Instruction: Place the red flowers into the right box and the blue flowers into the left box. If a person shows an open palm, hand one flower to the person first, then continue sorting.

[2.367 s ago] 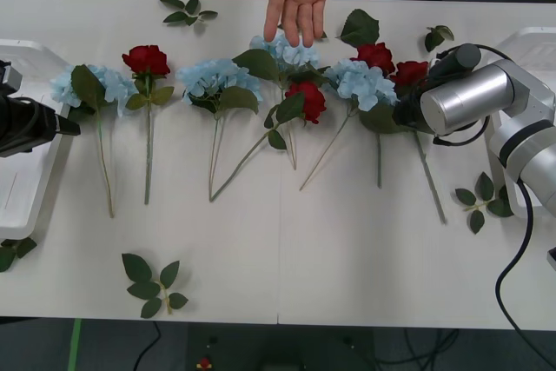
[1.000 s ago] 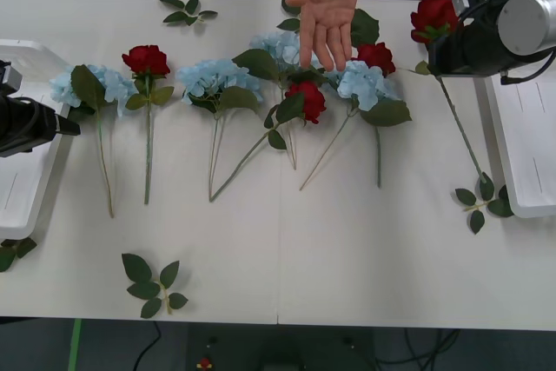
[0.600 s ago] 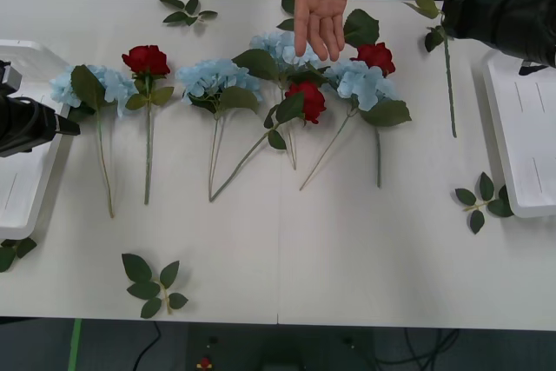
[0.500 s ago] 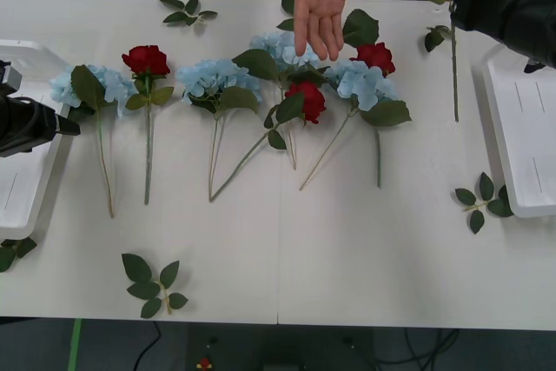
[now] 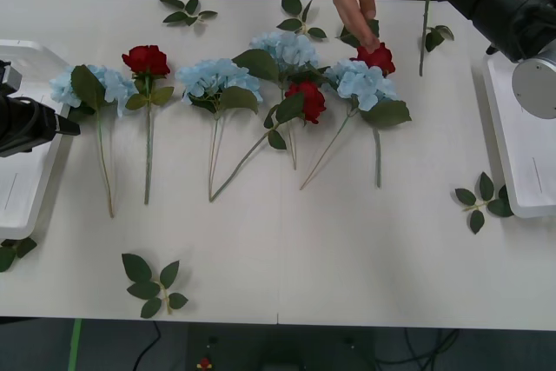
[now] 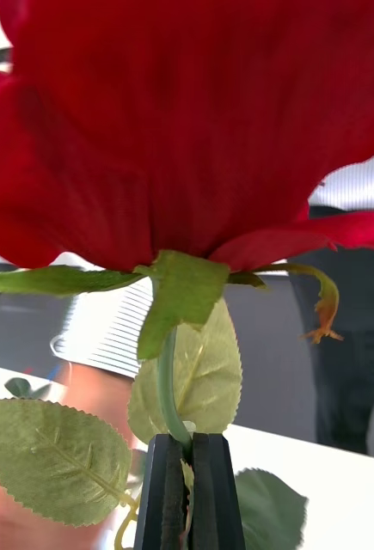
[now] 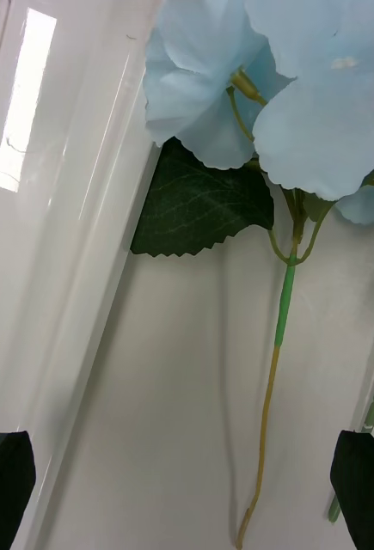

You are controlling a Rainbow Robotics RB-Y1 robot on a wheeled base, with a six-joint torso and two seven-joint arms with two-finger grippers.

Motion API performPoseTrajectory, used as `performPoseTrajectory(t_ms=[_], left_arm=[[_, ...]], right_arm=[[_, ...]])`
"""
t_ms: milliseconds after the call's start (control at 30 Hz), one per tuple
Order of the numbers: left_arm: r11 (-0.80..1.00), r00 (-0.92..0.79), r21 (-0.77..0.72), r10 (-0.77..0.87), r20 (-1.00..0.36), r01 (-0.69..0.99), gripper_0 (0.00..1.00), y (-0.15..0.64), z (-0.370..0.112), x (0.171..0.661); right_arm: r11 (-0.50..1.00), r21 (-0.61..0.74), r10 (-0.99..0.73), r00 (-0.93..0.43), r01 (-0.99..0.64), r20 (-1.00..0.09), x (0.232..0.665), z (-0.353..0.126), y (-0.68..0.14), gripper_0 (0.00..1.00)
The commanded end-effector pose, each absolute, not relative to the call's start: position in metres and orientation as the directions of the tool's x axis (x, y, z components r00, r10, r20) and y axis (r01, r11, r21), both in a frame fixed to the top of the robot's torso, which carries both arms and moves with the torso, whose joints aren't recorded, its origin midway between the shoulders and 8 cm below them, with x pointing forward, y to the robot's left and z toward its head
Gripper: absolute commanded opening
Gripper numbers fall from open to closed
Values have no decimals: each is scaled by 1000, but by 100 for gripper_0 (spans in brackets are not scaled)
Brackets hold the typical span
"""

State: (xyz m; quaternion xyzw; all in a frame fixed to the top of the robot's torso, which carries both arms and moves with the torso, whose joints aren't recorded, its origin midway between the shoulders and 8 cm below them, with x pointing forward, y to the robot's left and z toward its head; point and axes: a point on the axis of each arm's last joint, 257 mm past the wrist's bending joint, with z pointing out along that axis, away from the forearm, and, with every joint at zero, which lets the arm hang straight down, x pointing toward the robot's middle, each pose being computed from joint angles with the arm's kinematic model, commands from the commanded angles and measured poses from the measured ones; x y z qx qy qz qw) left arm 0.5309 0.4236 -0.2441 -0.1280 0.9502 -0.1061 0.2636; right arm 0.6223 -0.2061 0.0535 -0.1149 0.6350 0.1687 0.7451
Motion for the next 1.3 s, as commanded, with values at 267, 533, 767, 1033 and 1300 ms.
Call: performPoseTrajectory(t_ms=[267, 533, 767, 1033, 1300], left_arm=[[938, -786, -278, -329, -523, -208, 100, 437, -209, 548], [938, -786, -278, -329, -523, -208, 100, 437, -209, 548], [938, -786, -278, -329, -523, -208, 100, 437, -209, 548], [938, -786, -278, -329, -523, -208, 100, 437, -209, 548], [938, -786, -278, -329, -523, -208, 100, 437, -209, 548]], right_arm=[[887, 1, 158, 302, -461, -940, 610, 145, -161, 0], [889, -6, 153, 308, -458, -939, 610, 145, -159, 0], [888, -4, 155, 308, -461, -939, 610, 144, -157, 6], [885, 8, 165, 297, -466, -940, 610, 142, -156, 100], [886, 20, 159, 263, -463, -952, 613, 134, -156, 100]])
